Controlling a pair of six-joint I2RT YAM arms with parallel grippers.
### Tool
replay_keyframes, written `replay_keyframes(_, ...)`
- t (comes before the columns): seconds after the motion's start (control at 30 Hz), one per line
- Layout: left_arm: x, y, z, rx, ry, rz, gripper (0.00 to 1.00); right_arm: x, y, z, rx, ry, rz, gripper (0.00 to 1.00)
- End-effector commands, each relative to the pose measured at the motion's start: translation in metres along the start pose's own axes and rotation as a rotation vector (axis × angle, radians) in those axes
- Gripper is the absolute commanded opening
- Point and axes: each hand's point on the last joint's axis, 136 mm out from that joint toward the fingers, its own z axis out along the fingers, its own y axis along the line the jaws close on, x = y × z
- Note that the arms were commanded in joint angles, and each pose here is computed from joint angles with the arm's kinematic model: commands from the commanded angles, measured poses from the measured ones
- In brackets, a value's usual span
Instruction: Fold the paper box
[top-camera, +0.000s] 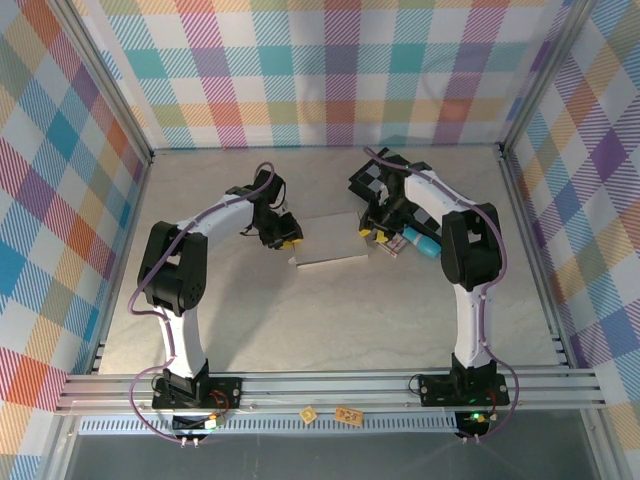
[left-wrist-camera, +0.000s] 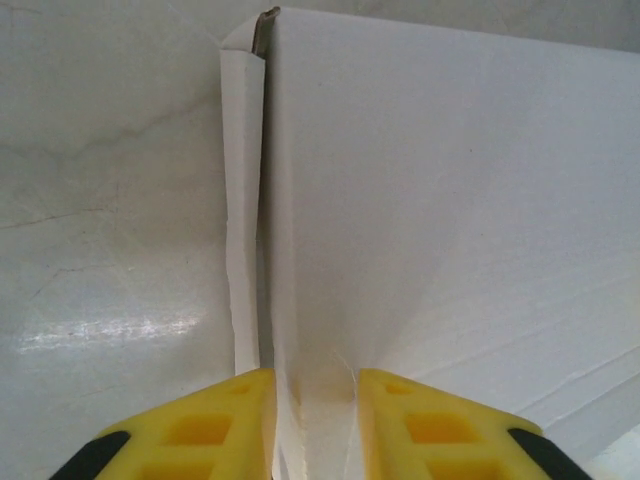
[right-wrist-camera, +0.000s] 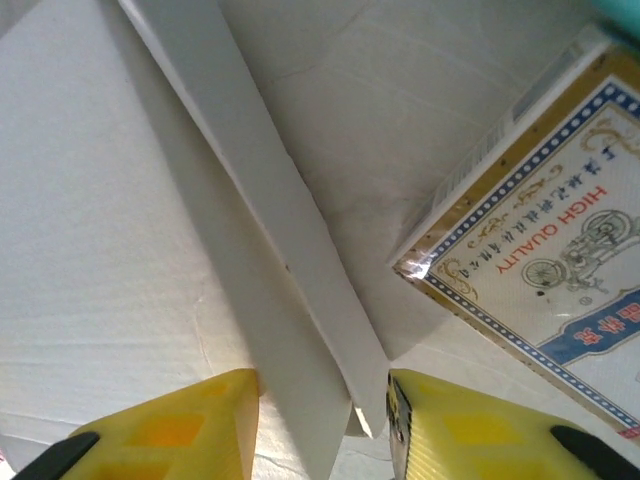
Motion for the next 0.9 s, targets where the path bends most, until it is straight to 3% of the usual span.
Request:
replay_keyframes(0.0, 0.001, 0.000, -0.010, -0.022, -0.004, 0.017, 0.31, 0.011, -0.007, 0.013, 0.035, 0.039, -0.008, 0.38)
replay_keyframes(0.27, -0.008, -0.004, -0.031, 0.015, -0.046, 0.017, 0.37, 0.013, -0.011, 0.016, 0.051, 0.035, 0.005, 0.36)
replay_keyframes(0.53, -0.005, 0.003, -0.009, 0.060, 0.015, 0.027, 0.37, 0.014, -0.008, 0.017, 0.039, 0.041, 0.004, 0.36)
replay_keyframes(0.87, -0.003, 0.012, 0.018, 0.081, 0.022, 0.003, 0.27, 0.018, 0.001, 0.027, -0.045, 0.064, 0.012, 0.35)
